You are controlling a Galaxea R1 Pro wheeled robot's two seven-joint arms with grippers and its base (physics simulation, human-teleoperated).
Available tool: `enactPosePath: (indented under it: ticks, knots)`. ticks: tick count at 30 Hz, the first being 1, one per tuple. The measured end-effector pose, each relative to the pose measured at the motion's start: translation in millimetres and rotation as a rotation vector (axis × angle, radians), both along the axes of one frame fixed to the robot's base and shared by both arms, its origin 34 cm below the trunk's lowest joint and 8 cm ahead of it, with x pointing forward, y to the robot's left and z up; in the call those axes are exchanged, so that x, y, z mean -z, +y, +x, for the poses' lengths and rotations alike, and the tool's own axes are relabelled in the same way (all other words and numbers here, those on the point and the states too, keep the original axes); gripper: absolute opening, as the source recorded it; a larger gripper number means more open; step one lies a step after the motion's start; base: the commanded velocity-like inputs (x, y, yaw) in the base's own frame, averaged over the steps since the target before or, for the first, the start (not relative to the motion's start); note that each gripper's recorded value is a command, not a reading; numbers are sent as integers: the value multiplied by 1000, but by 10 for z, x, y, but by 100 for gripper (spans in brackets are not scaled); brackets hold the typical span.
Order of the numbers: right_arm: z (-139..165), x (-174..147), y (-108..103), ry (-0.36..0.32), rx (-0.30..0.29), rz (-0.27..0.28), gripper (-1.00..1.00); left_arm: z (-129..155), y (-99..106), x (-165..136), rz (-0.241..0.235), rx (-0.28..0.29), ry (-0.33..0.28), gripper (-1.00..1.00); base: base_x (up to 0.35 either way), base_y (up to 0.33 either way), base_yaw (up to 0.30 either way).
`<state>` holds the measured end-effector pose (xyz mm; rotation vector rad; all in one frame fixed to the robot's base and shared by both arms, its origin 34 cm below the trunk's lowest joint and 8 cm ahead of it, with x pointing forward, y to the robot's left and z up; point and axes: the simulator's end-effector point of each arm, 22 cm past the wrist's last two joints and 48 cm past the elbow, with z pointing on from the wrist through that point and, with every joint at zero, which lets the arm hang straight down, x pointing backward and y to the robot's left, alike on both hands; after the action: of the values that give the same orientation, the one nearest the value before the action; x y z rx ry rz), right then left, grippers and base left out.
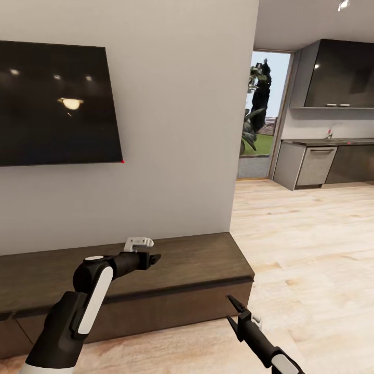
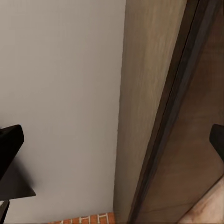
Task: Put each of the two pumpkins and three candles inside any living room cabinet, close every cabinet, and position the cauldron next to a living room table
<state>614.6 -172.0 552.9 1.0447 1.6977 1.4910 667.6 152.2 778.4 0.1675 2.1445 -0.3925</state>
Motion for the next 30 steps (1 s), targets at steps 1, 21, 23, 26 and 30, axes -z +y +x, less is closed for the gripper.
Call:
enactPosePath:
  ticks: [1,21,23,26,30]
  knots:
    - [4,-1,-18,0,5,1,100,0,0,0,0,0,0,100,0,0,0]
    - [19,-282,-149,-115,10,55,100,0,0,0,0,0,0,100,0,0,0]
    - [18,-284,-147,-116,10,56,100,-1,-2,0,-1,1,0,100,0,0,0]
    - [21,-306,-142,-117,9,55,100,3,-1,-21,0,1,0,100,0,0,0]
    - [21,-307,-146,-118,9,54,100,3,-3,-22,-1,1,0,100,0,0,0]
